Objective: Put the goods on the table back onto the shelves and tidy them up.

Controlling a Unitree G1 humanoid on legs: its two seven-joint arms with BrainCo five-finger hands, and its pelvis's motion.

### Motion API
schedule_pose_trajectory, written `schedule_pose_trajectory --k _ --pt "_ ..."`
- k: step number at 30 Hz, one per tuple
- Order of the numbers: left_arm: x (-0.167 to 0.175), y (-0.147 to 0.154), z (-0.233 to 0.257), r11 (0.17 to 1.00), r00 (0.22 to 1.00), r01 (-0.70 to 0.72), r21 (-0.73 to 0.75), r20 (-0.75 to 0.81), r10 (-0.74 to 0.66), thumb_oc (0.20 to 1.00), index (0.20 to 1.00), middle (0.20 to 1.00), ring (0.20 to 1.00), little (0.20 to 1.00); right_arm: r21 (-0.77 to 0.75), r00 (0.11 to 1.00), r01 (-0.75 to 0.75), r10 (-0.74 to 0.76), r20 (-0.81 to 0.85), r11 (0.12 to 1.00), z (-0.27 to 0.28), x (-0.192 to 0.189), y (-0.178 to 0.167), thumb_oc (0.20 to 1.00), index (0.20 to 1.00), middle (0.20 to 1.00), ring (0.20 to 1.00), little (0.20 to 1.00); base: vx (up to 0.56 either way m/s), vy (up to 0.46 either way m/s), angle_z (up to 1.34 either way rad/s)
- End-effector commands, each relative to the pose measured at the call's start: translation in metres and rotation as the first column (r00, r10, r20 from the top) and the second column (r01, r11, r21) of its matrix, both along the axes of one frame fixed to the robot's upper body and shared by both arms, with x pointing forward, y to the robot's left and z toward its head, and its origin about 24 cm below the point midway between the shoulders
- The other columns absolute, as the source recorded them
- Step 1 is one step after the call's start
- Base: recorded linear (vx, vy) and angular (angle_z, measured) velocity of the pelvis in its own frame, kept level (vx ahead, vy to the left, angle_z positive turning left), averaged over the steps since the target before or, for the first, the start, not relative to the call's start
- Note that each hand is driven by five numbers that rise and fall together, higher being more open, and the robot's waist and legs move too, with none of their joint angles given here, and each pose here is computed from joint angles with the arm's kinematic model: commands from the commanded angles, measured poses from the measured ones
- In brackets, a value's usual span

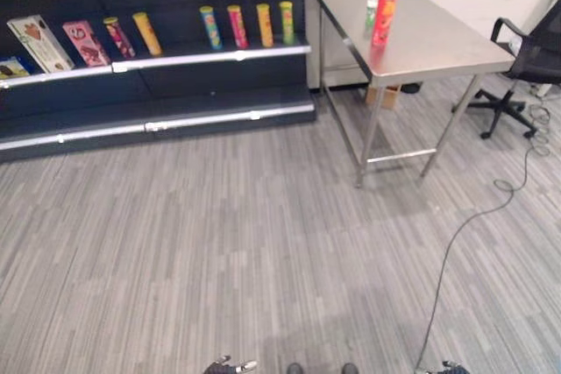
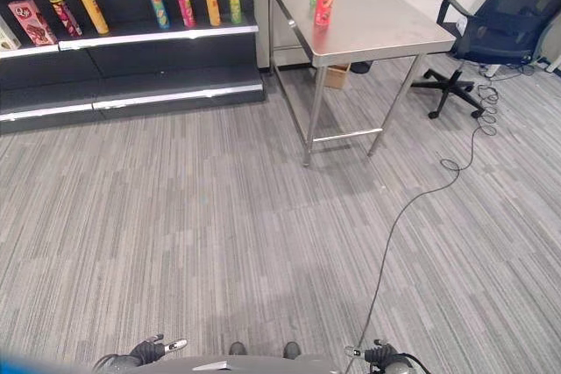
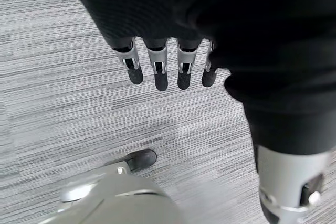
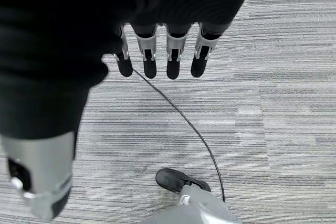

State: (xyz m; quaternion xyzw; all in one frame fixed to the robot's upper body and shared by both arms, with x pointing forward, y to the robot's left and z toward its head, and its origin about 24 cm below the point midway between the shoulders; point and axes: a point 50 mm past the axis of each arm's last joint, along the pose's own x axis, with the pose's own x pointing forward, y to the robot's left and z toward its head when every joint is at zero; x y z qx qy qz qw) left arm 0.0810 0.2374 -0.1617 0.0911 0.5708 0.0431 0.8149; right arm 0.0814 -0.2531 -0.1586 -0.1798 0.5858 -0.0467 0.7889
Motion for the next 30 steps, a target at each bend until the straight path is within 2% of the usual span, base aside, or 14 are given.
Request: schedule_pose_trajectory --k 1,11,15,21,22,30 --pt "0.020 0.002 0.004 1.000 0.999 0.012 0.028 0.037 -0.013 1.000 1.000 1.000 1.000 1.000 -0.043 0.997 -0.071 0.073 0.035 0.997 0.006 0.024 -0.004 1.000 1.000 1.000 1.000 1.000 -0.02 0.175 -0.05" --pt "0.022 0.008 0.006 0.998 0.999 0.044 0.051 0.028 -0.046 1.000 1.000 1.000 1.000 1.000 -0.049 0.995 -0.073 0.075 0.058 0.996 0.010 0.033 -0.009 1.000 1.000 1.000 1.000 1.000 0.05 0.101 -0.17" --pt "0.042 0.007 0.011 0.997 0.995 0.058 0.055 0.082 -0.062 1.000 1.000 1.000 1.000 1.000 -0.063 0.997 -0.046 0.050 0.067 0.997 0.013 0.036 -0.014 1.000 1.000 1.000 1.000 1.000 0.19 0.031 0.05" --pt "0.055 -0.003 0.013 0.997 0.989 0.072 0.028 0.126 -0.075 1.000 1.000 1.000 1.000 1.000 -0.080 1.000 -0.028 0.029 0.005 0.996 0.010 0.015 -0.023 1.000 1.000 1.000 1.000 1.000 0.42 -0.040 0.41" --pt "0.050 -0.010 0.010 0.997 0.991 0.071 0.006 0.114 -0.071 1.000 1.000 1.000 1.000 1.000 -0.087 0.999 -0.016 0.012 -0.038 0.996 0.008 -0.001 -0.028 1.000 1.000 1.000 1.000 1.000 0.42 -0.148 0.76" --pt "0.049 -0.022 0.007 0.996 0.991 0.084 -0.027 0.102 -0.081 1.000 1.000 1.000 1.000 1.000 -0.095 1.000 0.002 -0.002 -0.003 0.996 0.013 0.003 -0.037 1.000 1.000 1.000 1.000 1.000 0.40 -0.194 0.59"
